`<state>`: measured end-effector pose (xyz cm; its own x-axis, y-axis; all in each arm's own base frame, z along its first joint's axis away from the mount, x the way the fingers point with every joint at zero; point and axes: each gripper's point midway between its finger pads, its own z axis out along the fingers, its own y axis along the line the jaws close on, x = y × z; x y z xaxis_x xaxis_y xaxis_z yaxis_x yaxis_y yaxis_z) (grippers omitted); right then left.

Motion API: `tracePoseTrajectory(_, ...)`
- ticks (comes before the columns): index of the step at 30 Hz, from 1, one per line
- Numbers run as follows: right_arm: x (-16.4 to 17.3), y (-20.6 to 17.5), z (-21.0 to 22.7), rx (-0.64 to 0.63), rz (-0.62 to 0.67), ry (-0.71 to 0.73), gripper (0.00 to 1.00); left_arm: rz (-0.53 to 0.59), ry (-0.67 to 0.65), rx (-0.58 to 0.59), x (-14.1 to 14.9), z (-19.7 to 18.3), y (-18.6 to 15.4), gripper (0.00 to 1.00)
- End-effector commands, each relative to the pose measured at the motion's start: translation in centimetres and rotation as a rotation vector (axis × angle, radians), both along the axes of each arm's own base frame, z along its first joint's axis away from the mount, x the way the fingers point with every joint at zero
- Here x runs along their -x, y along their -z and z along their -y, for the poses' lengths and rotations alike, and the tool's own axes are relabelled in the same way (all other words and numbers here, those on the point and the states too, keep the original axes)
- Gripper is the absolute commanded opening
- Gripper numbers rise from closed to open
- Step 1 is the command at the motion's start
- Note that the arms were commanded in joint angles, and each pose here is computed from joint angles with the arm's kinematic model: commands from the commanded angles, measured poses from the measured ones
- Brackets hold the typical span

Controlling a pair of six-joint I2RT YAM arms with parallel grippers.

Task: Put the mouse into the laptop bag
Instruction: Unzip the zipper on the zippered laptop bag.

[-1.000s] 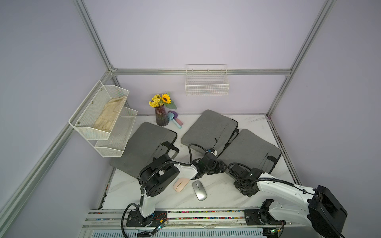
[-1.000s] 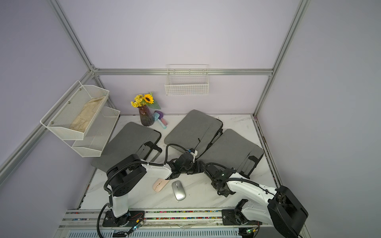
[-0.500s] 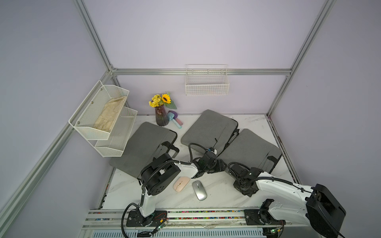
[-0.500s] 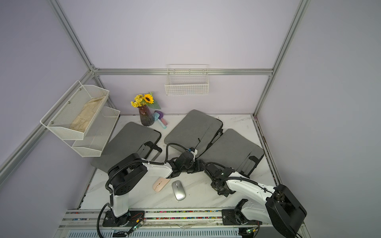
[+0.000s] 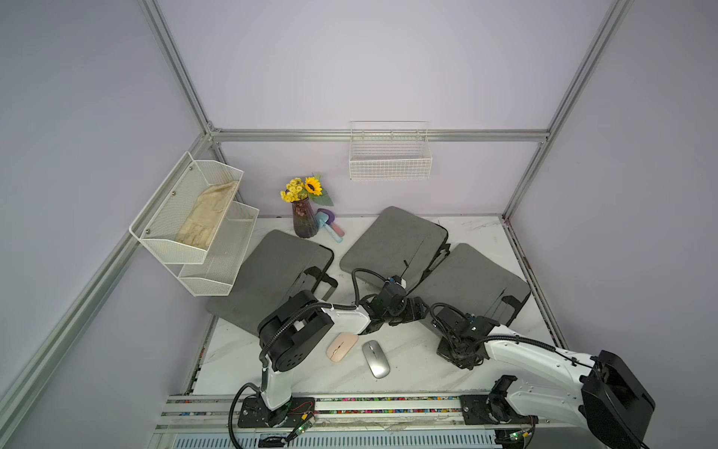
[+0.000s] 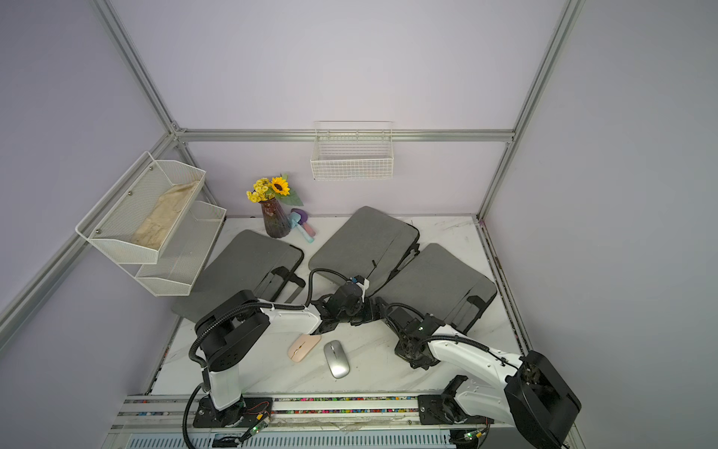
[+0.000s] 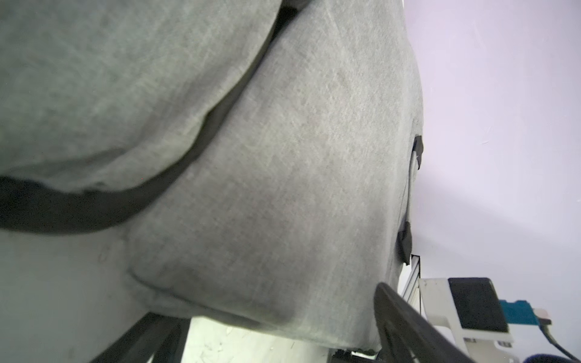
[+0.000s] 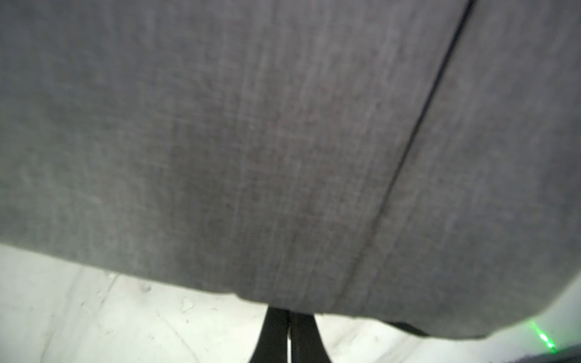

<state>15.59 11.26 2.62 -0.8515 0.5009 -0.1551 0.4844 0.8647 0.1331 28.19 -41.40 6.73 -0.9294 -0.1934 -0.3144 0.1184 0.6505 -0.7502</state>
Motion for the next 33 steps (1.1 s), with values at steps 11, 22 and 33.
tracePoseTrajectory(11, -6.9, -9.1, -9.0, -0.396, 0.442, -0.259, 0.00, -0.021, 0.028, 0.040, 2.1, 2.2, 0.0, 0.74)
tracePoseTrajectory(22, -5.4, -7.7, -8.7, -0.333, 0.343, -0.344, 0.00, -0.008, -0.134, -0.074, -4.0, -3.4, 0.5, 0.00)
tracePoseTrajectory(33, -2.9, -9.0, -7.6, -0.334, 0.321, -0.433, 0.00, 0.080, -0.167, -0.060, -6.3, -5.5, -5.2, 0.00)
